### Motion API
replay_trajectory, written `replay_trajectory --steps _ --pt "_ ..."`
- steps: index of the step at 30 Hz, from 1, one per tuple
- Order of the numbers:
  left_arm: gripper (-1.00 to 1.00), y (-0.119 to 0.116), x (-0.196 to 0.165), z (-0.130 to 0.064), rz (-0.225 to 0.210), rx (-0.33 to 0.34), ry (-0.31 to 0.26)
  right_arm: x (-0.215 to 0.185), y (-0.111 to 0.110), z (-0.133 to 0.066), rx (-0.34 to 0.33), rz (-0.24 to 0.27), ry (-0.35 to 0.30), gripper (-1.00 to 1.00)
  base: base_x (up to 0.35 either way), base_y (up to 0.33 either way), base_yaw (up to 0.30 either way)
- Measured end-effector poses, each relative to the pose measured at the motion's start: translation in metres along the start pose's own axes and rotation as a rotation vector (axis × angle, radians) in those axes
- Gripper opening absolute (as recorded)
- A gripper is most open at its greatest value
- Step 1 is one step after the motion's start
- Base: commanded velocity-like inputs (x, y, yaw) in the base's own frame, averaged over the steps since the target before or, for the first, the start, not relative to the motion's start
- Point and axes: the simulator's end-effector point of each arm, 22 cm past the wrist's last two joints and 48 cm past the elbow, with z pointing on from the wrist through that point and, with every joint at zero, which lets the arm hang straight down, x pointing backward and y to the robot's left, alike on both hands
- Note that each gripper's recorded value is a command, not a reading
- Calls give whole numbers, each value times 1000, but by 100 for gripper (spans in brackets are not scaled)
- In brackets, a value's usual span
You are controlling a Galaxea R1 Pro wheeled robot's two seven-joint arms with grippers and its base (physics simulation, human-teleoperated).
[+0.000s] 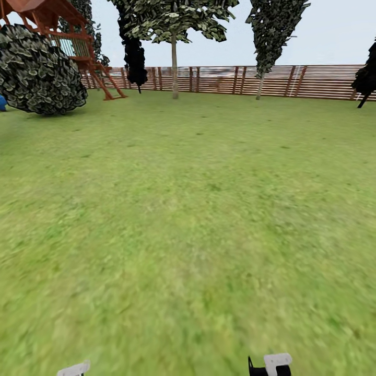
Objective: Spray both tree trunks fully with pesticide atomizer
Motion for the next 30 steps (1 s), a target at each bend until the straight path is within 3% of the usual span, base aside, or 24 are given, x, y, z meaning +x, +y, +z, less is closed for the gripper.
replay_trajectory --steps 30 --pt "-100 2 0 0 3 -3 0 2 0 -1 0 0 2 100 339 9 0"
